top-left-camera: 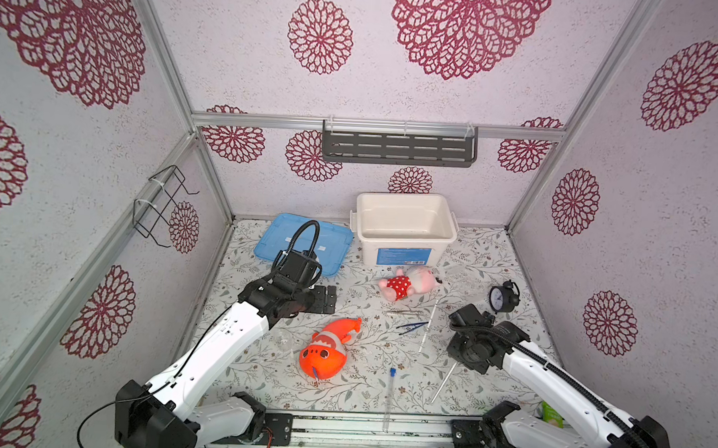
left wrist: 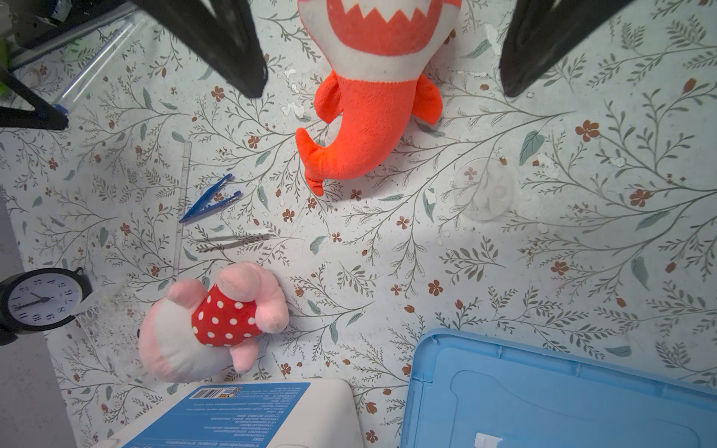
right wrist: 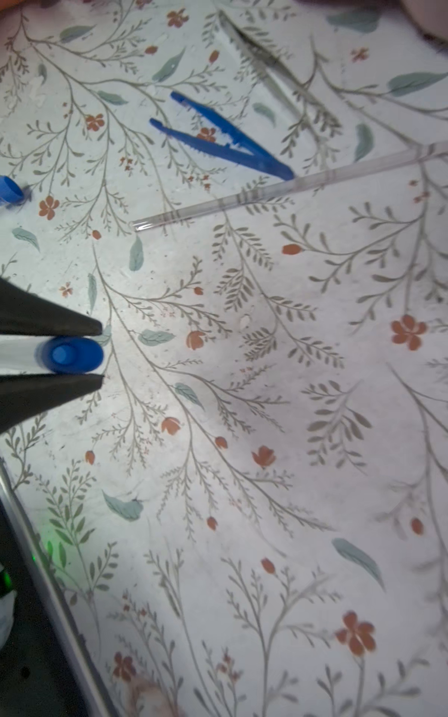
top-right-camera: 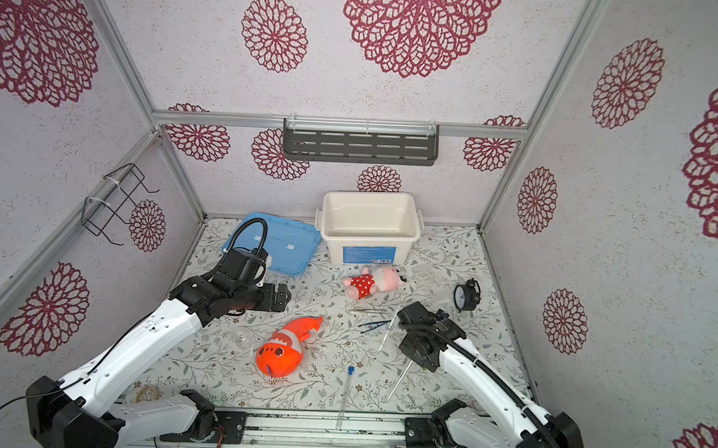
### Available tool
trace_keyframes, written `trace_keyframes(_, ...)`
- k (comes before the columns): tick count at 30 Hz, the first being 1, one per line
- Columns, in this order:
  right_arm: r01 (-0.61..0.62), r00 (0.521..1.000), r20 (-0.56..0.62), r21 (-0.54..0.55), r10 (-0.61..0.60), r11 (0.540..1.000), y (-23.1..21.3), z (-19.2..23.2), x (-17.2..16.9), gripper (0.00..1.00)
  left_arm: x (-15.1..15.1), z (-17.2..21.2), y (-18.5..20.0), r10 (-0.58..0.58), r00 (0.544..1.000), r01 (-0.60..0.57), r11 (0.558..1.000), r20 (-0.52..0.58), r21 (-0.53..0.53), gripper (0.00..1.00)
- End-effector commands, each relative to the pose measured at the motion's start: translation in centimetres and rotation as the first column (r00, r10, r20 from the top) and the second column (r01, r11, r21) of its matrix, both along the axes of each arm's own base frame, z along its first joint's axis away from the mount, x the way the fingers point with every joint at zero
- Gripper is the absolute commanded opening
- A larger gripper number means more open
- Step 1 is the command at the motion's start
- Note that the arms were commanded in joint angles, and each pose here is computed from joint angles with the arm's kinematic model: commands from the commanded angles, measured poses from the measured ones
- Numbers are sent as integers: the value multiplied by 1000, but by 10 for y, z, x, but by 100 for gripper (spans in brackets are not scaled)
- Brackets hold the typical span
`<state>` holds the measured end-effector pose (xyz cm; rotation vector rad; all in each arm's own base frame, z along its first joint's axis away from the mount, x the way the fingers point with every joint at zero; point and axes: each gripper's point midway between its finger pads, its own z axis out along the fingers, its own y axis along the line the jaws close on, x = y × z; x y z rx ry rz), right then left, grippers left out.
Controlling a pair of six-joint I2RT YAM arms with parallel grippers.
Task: Organize the chemistry lab equipment
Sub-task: 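Carry the test tube with the right gripper toward the black alarm clock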
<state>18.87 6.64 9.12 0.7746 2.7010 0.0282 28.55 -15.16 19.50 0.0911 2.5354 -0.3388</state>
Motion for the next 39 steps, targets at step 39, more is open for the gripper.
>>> trace_keyframes(39,320,701,709,-405,73,857,-122,200,228,12,15,28,32,256,961,-250,966,105,-67,97)
